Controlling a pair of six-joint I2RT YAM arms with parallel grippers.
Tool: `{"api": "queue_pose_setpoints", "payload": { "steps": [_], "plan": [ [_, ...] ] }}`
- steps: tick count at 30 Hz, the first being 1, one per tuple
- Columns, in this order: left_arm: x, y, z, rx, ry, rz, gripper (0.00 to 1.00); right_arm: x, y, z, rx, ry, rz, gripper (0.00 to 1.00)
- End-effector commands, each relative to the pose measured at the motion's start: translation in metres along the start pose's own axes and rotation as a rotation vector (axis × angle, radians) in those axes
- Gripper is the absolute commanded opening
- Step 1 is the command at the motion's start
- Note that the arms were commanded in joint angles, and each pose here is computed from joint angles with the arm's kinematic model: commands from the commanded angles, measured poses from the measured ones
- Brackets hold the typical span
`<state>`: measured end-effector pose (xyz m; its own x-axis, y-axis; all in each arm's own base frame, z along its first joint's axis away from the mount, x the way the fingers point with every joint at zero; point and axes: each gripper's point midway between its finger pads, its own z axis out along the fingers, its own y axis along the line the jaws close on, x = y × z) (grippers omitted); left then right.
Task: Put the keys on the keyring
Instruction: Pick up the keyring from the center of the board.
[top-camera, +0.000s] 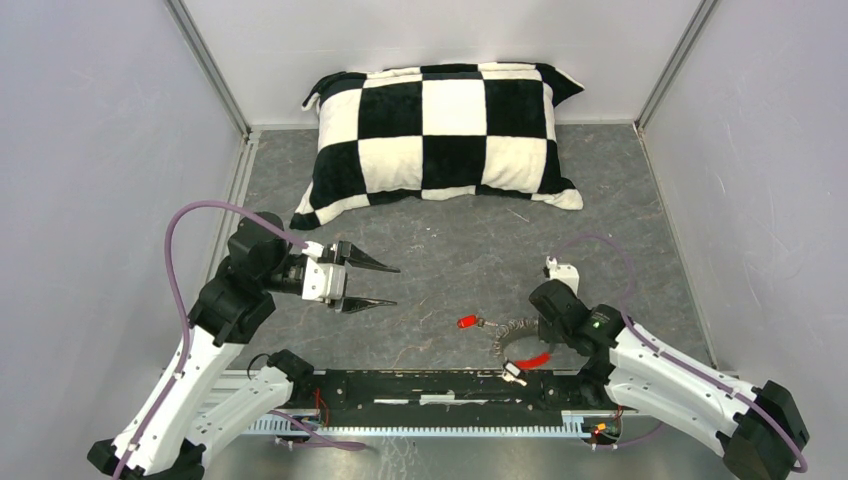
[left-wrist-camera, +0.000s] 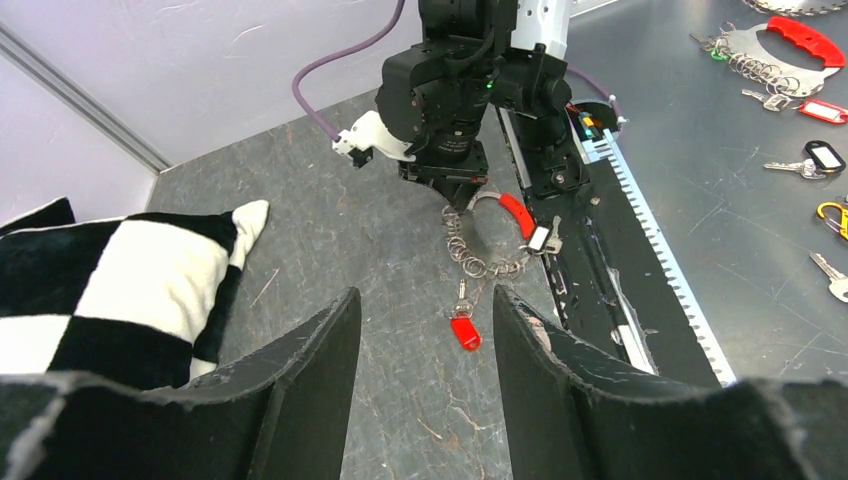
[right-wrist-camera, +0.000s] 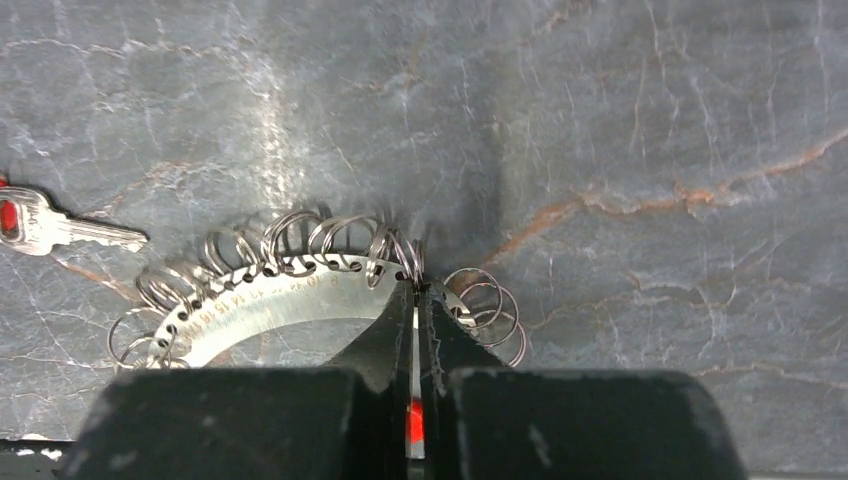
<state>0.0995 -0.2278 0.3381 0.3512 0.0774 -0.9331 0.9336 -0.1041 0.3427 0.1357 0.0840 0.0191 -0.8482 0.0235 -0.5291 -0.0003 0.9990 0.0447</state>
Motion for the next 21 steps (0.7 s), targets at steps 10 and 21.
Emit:
{"api": "queue_pose_setpoints", "payload": {
  "steps": [10,21],
  "plan": [
    [0.011,-0.007,0.013,0.047,-0.078,-0.192,0.58,-0.148,0.109,-0.109,-0.548,-0.596,-0.353,0.00],
    [0.009,0.023,0.029,0.044,-0.143,-0.155,0.61,-0.184,0.177,-0.238,-0.997,-0.868,-0.633,0.00]
  ]
}}
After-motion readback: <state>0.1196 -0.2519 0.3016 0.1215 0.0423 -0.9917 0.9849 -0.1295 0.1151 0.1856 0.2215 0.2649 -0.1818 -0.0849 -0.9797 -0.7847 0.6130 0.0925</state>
